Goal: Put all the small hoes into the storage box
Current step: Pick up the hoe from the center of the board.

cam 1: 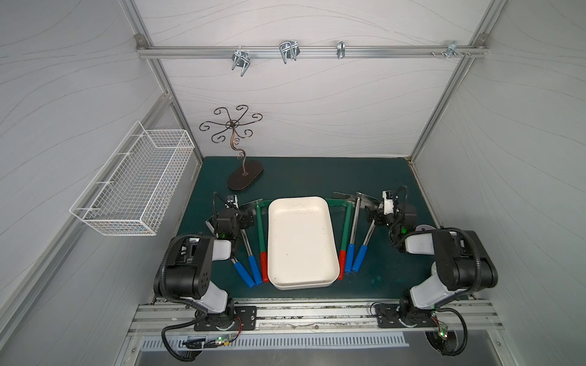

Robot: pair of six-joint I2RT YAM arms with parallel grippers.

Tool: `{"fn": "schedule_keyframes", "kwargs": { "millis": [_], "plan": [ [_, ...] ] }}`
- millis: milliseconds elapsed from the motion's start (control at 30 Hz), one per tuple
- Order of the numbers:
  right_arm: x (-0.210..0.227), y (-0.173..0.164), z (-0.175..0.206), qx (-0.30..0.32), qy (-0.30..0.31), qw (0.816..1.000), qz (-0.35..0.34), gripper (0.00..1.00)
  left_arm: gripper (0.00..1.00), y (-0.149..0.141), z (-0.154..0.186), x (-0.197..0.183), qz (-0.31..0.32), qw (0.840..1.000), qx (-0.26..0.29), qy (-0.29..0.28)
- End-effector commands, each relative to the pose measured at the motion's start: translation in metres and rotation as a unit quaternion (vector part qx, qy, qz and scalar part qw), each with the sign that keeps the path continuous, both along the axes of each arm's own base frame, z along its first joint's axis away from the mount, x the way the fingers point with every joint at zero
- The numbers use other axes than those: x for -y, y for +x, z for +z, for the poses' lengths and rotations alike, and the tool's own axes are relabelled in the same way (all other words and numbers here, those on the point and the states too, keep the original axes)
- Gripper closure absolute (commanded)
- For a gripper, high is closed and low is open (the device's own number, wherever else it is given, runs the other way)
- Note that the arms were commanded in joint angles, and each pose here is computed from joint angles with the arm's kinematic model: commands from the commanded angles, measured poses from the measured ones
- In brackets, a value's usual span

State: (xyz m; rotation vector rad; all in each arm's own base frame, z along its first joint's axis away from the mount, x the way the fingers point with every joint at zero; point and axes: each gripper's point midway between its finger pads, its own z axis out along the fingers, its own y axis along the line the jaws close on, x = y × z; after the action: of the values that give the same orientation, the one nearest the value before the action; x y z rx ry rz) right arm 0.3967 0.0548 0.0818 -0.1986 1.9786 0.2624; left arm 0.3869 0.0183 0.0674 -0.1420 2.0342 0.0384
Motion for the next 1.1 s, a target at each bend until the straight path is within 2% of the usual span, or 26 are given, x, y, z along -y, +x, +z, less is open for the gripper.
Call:
{"fn": "schedule_keyframes", "kwargs": {
  "millis": [0,267,367,433,500,600,667,800,867,1000,1067],
  "plan": [
    [0.0,0.003,0.003,0.008,0.002,1.0,0.005,0.01,0.0,0.014,0.023,-0.004,0.008,0.999,0.044,0.011],
    [-0.001,0.004,0.005,0.006,-0.001,1.0,0.0,0.01,0.0,0.015,0.023,-0.004,0.008,0.999,0.043,0.009],
    [0.002,0.01,0.022,-0.017,0.0,1.0,-0.006,0.01,0.01,0.016,0.029,-0.008,0.023,0.999,0.041,0.015],
    [0.008,0.012,0.04,-0.042,0.005,0.999,-0.028,0.01,0.02,0.019,0.041,-0.002,0.016,0.999,0.019,0.033],
    [0.016,0.01,0.057,-0.073,0.047,0.994,-0.066,0.01,0.05,0.019,0.06,0.006,0.013,0.999,0.003,0.047],
    [0.001,0.002,0.085,-0.091,0.061,0.993,-0.051,0.01,0.12,0.008,0.09,0.02,0.002,0.998,-0.026,0.054],
    [-0.013,-0.005,0.099,-0.104,0.024,0.994,-0.034,0.01,0.21,-0.003,0.109,0.026,-0.004,0.997,-0.051,0.049],
    [-0.042,-0.02,0.119,-0.143,-0.005,0.99,-0.011,0.01,0.27,-0.032,0.126,0.023,0.024,0.993,-0.113,0.013],
    [-0.058,-0.028,0.127,-0.181,0.007,0.983,-0.006,0.01,0.33,-0.047,0.129,0.02,0.036,0.99,-0.139,0.007],
    [-0.076,-0.05,0.134,-0.27,0.058,0.961,-0.011,0.01,0.31,-0.075,0.125,0.012,0.064,0.983,-0.17,-0.002],
    [-0.081,-0.061,0.139,-0.282,0.082,0.956,-0.015,0.01,0.31,-0.086,0.116,0.009,0.074,0.98,-0.182,-0.005]
  ]
}}
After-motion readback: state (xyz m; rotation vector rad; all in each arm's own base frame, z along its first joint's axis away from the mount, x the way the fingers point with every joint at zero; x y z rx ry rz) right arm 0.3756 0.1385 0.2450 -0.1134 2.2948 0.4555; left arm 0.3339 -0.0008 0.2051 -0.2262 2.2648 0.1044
